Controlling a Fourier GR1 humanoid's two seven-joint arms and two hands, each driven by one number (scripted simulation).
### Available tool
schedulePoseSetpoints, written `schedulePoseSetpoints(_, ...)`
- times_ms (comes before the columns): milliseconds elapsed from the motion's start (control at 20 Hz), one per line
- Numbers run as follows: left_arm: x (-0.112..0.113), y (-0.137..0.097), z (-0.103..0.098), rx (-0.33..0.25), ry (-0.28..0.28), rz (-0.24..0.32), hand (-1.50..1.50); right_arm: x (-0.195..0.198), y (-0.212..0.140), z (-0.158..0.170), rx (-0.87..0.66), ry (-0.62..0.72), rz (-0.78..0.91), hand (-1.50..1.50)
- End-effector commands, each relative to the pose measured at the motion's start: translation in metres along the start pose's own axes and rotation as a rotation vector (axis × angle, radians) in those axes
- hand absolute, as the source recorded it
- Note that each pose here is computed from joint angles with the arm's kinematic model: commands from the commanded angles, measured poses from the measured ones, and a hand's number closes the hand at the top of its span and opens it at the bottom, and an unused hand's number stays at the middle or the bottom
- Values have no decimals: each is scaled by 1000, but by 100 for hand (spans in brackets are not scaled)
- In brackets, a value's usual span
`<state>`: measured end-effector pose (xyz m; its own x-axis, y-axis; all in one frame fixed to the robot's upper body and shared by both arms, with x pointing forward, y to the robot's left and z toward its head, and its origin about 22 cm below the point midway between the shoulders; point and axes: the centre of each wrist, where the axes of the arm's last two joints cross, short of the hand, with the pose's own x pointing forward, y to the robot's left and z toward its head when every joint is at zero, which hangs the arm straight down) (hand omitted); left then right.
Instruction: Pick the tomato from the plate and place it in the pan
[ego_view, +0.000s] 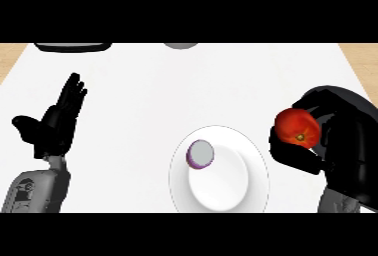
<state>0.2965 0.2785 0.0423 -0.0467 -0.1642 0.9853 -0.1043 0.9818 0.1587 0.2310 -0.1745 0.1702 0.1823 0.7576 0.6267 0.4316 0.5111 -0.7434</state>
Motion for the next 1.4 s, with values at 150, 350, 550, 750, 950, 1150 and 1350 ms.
schedulePoseSetpoints(150,-10,-6,7,16,1,10,0,-79,-25,-72,-108,90,45,150)
schedulePoseSetpoints(350,-2,4,6,-12,9,19,0,-130,-37,-104,-131,96,66,150)
schedulePoseSetpoints(550,14,-8,-1,-22,3,4,0,-189,-37,-131,-167,137,250,150)
schedulePoseSetpoints(750,8,-4,-7,-17,-7,4,0,-239,-14,-143,-163,157,243,150)
schedulePoseSetpoints(950,8,-17,7,-30,-8,12,0,-264,-5,-161,-181,192,218,150)
schedulePoseSetpoints(1150,19,-5,-1,-40,-4,15,0,-271,5,-163,-133,224,27,150)
schedulePoseSetpoints(1350,21,-5,-5,-29,-27,6,0,-294,16,-155,91,336,-64,-150)
